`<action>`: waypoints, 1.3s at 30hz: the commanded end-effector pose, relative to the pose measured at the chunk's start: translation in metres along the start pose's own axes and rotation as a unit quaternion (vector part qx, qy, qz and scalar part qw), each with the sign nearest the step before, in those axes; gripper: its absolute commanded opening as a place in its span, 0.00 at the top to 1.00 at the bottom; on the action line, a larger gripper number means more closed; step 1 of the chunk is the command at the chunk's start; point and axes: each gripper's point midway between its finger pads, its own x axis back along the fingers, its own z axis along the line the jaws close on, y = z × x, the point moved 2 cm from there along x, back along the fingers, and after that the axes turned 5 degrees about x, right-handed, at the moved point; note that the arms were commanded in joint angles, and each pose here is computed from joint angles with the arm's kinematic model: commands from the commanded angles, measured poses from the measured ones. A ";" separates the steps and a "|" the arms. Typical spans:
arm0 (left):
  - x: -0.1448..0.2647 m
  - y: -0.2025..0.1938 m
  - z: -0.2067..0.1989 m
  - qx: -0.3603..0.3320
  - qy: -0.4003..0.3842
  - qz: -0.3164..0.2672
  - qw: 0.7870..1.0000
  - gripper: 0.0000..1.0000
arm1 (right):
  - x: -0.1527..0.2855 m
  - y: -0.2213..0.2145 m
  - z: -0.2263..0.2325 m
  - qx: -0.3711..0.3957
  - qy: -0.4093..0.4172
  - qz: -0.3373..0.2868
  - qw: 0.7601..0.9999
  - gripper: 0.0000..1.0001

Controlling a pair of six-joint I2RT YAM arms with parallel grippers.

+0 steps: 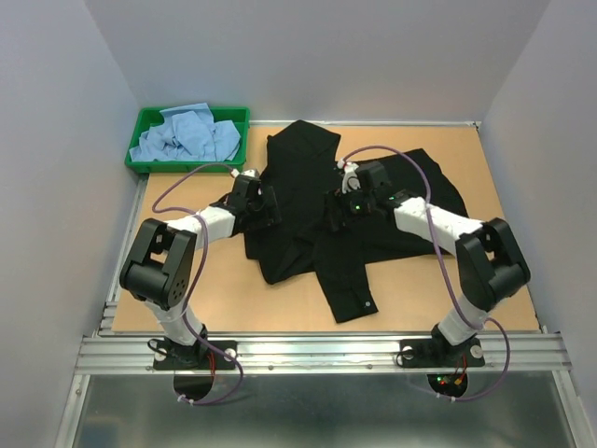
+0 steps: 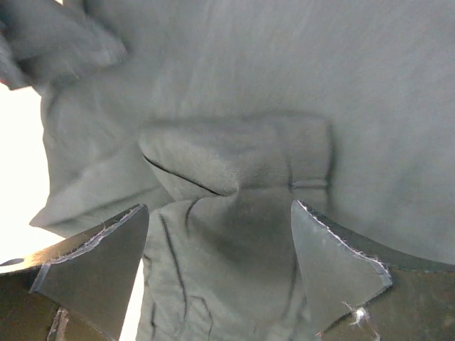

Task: Fold and stack the long sleeve shirts
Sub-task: Flatten the shirt out

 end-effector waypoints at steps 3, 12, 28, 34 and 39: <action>-0.015 0.011 -0.003 -0.014 0.017 -0.007 1.000 0.15 | -0.027 0.002 0.004 0.042 0.009 0.008 0.999 0.17; -0.045 0.041 -0.013 -0.019 0.037 -0.019 0.999 0.23 | 0.000 -0.002 0.034 0.076 0.045 -0.006 0.996 1.00; -0.081 0.113 -0.051 0.063 -0.005 -0.051 0.997 0.23 | 0.065 -0.130 0.099 0.034 0.177 0.154 0.972 1.00; -0.077 0.132 -0.058 0.095 -0.019 -0.076 0.992 0.23 | 0.073 -0.154 0.114 -0.016 0.206 0.220 0.953 0.98; -0.054 0.149 -0.071 0.099 -0.049 -0.106 0.988 0.22 | 0.076 -0.164 0.119 -0.035 0.222 0.265 0.938 0.70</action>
